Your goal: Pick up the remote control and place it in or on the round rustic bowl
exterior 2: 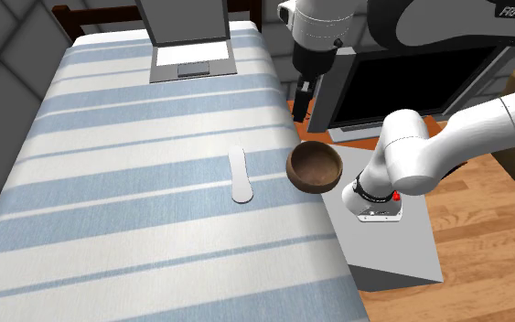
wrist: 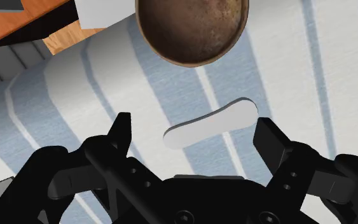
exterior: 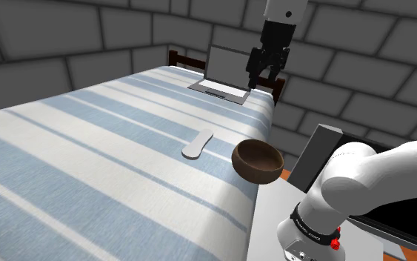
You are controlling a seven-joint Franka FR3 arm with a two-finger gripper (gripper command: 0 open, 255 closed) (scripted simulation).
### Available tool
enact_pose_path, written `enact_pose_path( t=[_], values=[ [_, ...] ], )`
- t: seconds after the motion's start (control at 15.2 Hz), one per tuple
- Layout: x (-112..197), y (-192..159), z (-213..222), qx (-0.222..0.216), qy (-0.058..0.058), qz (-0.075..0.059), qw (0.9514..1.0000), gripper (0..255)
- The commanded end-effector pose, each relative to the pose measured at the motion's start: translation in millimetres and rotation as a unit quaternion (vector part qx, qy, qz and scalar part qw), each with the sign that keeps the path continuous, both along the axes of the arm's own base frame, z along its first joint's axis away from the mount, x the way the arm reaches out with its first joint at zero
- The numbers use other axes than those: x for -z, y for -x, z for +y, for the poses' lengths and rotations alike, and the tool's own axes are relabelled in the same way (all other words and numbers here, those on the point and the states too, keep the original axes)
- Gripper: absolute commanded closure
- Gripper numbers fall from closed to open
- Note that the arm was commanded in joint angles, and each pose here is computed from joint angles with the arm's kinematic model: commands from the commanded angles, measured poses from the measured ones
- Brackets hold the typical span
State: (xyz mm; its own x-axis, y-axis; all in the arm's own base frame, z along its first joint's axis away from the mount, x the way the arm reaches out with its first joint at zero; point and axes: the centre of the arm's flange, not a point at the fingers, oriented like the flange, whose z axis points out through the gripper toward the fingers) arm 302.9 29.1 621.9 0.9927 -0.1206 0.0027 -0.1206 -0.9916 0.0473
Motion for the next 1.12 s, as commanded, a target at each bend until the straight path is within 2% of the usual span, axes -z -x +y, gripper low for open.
enact_pose_path(
  t=[0.0,0.13,0.26,0.4,0.53,0.79,1.06],
  values=[
    [0.0,0.0,0.0,0.000,0.000,0.000,1.0000,0],
    [22.1,-11.5,8.1,0.044,-0.003,-0.001,0.9990,0],
    [44.1,-23.7,15.3,0.089,-0.005,-0.003,0.9960,0],
    [66.0,-36.5,21.4,0.133,-0.008,-0.004,0.9911,0],
    [87.9,-49.9,26.6,0.177,-0.011,-0.005,0.9842,0],
    [131.4,-78.1,33.5,0.263,-0.016,-0.008,0.9645,0],
    [174.8,-107.3,35.8,0.348,-0.021,-0.010,0.9372,0]
  ],
)
